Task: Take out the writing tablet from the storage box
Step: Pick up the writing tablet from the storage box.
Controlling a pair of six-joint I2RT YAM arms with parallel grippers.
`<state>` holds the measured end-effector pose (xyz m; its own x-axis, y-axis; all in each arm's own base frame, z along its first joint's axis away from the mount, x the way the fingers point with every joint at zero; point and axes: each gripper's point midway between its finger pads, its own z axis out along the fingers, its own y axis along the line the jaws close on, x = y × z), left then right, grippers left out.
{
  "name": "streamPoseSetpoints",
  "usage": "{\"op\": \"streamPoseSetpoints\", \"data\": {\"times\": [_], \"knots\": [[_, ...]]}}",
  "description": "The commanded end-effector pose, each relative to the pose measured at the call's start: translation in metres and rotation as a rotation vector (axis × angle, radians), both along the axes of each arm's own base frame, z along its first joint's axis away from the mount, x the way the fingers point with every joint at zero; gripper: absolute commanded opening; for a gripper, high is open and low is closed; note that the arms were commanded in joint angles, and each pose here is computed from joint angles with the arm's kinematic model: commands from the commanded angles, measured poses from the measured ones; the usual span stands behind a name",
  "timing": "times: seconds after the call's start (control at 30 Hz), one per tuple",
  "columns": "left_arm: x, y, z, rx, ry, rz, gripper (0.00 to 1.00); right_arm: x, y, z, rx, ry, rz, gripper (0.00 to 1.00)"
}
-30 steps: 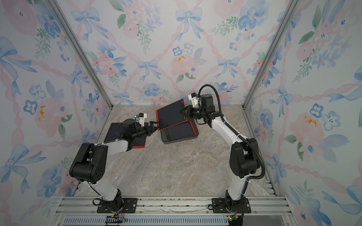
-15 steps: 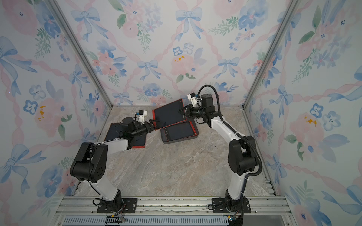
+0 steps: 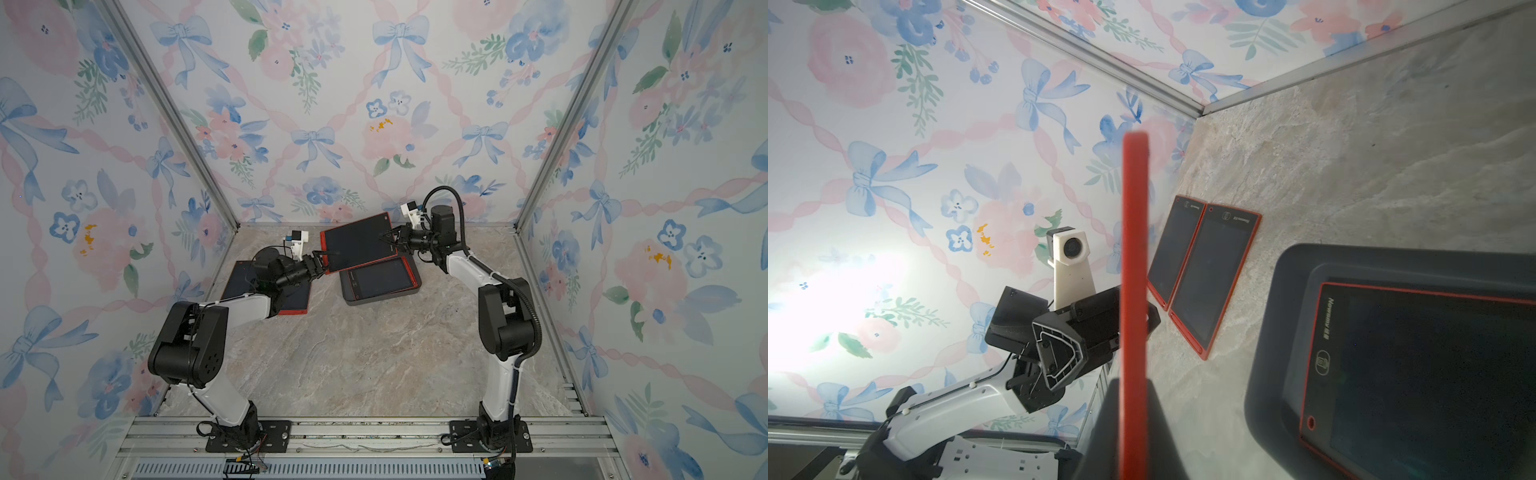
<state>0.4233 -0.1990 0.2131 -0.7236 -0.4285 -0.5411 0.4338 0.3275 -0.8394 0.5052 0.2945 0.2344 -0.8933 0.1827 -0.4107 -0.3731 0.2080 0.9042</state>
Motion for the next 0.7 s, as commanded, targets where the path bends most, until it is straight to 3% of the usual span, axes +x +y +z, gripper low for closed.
{"op": "streamPoseSetpoints", "data": {"times": [0.0,0.4,0.67], "knots": [[-0.006,-0.003,0.020,-0.042,-0.066,-0.046,0.68,0.002,0.002,-0.001,0.092,-0.005,0.056,0.03],[-0.011,0.001,0.029,-0.126,-0.078,-0.057,0.35,0.007,-0.003,-0.008,0.176,0.012,0.121,0.06],[-0.021,0.004,0.045,-0.283,-0.104,-0.114,0.20,0.007,-0.001,0.000,0.268,0.026,0.186,0.08]]}}
